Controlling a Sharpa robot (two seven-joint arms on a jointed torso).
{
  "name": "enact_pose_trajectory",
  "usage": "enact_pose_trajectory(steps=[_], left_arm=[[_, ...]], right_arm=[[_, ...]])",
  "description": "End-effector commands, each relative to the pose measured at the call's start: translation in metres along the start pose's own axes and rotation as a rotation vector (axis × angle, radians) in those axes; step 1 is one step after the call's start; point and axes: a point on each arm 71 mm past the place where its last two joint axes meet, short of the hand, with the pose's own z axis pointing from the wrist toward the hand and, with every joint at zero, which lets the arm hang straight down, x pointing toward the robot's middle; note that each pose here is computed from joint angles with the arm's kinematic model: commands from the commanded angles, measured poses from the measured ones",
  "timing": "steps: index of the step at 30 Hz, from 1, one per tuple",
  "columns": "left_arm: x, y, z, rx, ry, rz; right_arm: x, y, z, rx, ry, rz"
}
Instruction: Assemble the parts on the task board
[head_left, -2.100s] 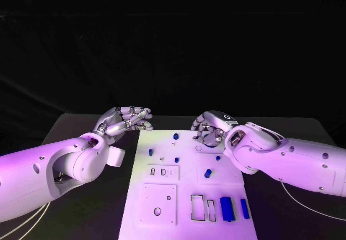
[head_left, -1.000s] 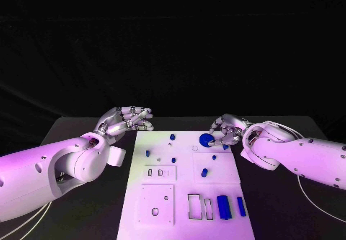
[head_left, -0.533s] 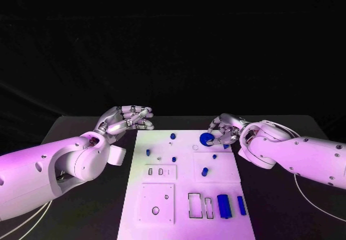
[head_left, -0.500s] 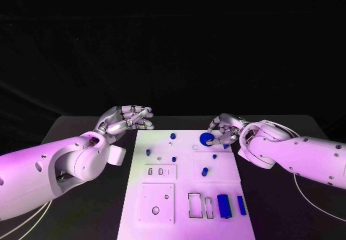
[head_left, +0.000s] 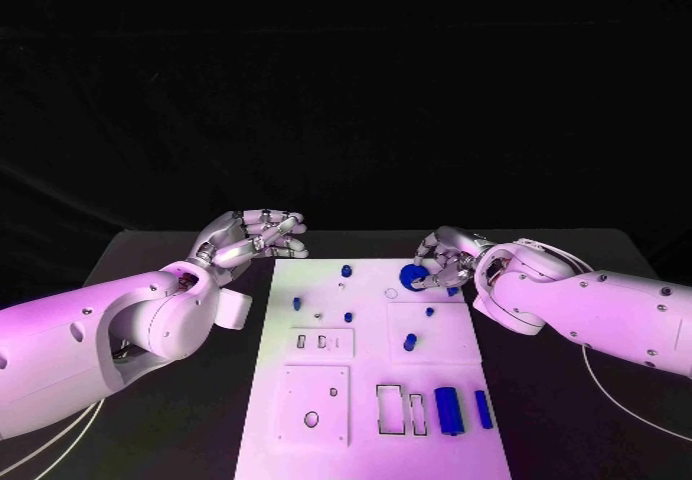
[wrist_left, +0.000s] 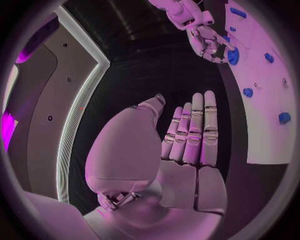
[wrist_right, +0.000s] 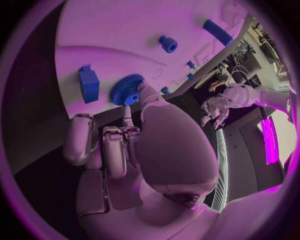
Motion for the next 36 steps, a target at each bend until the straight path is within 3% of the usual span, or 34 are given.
enact_pose_trajectory(steps=[1, 16, 36], left_arm=[[0.0026, -0.001, 0.0001, 0.007, 0.019, -0.012], [0.0017, -0.0012, -0.0004, 0.006, 0.017, -0.011], [0.0007, -0.0007, 0.0003, 0.005, 0.014, -0.009]], right_arm=[[0.003, 0.0, 0.001, 0.004, 0.026, -0.022], [0.009, -0.001, 0.001, 0.004, 0.046, -0.035], [-0.002, 0.02, -0.01, -0.122, -0.124, -0.017]])
